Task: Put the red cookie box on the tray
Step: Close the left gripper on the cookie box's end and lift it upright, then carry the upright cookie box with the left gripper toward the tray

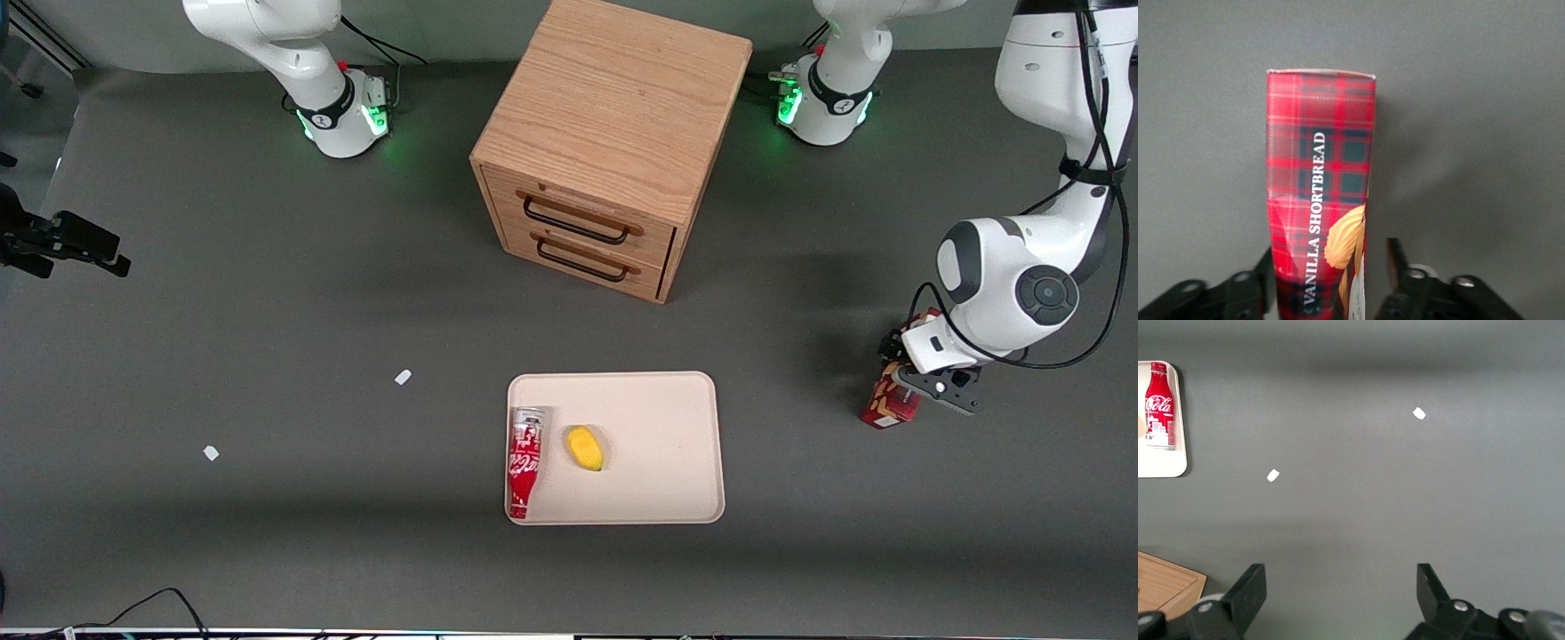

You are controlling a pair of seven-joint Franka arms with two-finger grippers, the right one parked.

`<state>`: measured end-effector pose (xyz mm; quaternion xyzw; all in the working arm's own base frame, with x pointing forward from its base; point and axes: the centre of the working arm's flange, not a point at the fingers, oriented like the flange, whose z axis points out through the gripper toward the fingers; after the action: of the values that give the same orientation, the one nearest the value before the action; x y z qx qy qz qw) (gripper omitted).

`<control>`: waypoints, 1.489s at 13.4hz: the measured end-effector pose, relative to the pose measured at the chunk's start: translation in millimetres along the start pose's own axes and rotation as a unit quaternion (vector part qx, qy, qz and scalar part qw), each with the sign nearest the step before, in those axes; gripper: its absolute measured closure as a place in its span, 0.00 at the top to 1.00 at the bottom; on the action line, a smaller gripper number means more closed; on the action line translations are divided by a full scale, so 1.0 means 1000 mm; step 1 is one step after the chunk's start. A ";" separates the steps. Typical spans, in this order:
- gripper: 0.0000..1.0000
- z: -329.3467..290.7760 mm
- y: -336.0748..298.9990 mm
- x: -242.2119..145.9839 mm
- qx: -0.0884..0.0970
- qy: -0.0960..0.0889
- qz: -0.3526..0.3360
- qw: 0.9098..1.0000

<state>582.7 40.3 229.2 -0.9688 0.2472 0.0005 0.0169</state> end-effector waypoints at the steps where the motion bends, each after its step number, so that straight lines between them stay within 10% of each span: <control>1: 0.48 0.000 0.000 0.000 0.000 0.000 0.000 1.000; 4: 0.17 -0.002 -0.001 -0.001 -0.006 -0.005 -0.006 1.000; 13: 0.13 -0.194 0.014 0.091 -0.023 -0.002 -0.078 0.997; 20: 0.13 -0.176 0.148 0.193 -0.060 0.010 -0.212 0.975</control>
<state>679.7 -187.1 399.0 -0.9984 0.0360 0.0023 -0.0444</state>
